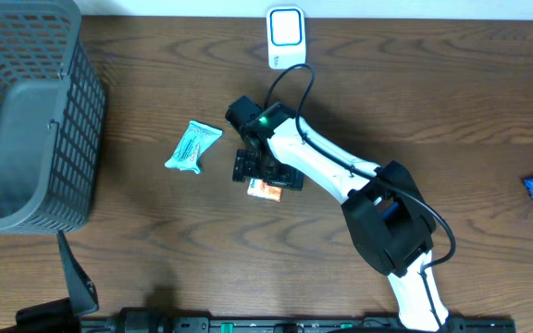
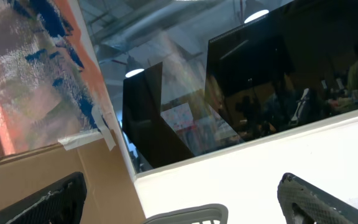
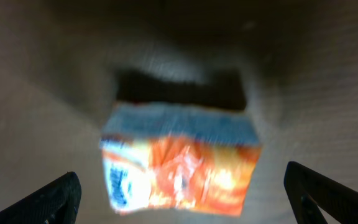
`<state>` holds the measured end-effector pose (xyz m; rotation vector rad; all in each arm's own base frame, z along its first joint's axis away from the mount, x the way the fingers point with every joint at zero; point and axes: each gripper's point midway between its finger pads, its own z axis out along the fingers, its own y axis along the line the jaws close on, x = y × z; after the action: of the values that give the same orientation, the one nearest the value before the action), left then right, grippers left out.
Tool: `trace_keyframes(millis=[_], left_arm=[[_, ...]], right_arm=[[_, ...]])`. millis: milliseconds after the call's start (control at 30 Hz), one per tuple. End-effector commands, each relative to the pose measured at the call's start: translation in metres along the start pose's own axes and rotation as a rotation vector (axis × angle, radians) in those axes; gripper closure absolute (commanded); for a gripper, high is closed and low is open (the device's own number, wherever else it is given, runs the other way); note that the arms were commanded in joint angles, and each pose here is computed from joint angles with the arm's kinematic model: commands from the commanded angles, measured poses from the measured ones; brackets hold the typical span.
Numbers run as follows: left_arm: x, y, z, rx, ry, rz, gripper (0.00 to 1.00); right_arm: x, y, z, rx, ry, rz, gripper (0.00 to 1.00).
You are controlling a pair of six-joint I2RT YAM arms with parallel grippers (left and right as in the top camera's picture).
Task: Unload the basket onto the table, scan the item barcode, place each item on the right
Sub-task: 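Reach the right gripper to the orange tissue pack and grasp it, then hold the tissue pack up to the white scanner with the right gripper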
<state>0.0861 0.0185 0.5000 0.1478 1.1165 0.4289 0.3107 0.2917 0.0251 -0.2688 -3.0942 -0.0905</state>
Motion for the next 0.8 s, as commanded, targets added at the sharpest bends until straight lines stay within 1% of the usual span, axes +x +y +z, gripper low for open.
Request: trace_keyframes(millis=[0,100,133,267,300,333,367,400,567,600,667,767], left_arm=[[-0.002,0.004,-0.004,-0.022,-0.009,-0.002,0.02],[-0.002,0.004,-0.004,-0.022,-0.008,-0.002,0.02],[-0.002,0.004,-0.004,-0.022,-0.008,-0.002,0.02],[-0.002,0.004,-0.004,-0.022,-0.008,-0.002,0.02],[-0.002,0.004,-0.004,-0.022,-0.008,-0.002,0.02],[-0.001,0.004,-0.004,-0.022,-0.007,-0.002,0.02],[-0.001,0.004,-0.004,-0.021,-0.006,-0.001,0.02],[-0.001,0.004,-0.004,-0.021,-0.005,-0.001,0.02],[-0.001,0.004,-0.004,-0.020,-0.003,-0.001,0.02],[0.000,0.003,-0.004,-0.019,-0.002,-0.001,0.02],[0.000,0.003,-0.004,-0.019,-0.001,-0.001,0.02],[0.000,0.003,-0.004,-0.019,-0.001,-0.001,0.02]], right_arm=[[-0.011,-0.011,0.016,0.049,-0.037,0.050,0.01],[-0.010,-0.009,0.033,0.050,-0.018,0.050,0.01],[-0.009,-0.007,0.038,0.042,-0.004,0.051,0.10],[-0.009,-0.005,0.042,0.032,0.009,0.041,0.36],[-0.009,-0.004,0.040,0.024,0.014,0.030,0.40],[-0.008,-0.003,0.037,0.006,0.036,0.014,0.52],[-0.008,-0.003,0.033,-0.006,0.057,0.010,0.59],[-0.007,-0.004,0.030,-0.013,0.077,0.007,0.62],[-0.005,-0.015,0.002,-0.098,0.235,-0.091,0.62],[-0.003,-0.018,-0.003,-0.118,0.267,-0.113,0.60],[0.003,-0.028,-0.018,-0.178,0.360,-0.164,0.57],[0.014,-0.043,-0.033,-0.248,0.484,-0.182,0.59]])
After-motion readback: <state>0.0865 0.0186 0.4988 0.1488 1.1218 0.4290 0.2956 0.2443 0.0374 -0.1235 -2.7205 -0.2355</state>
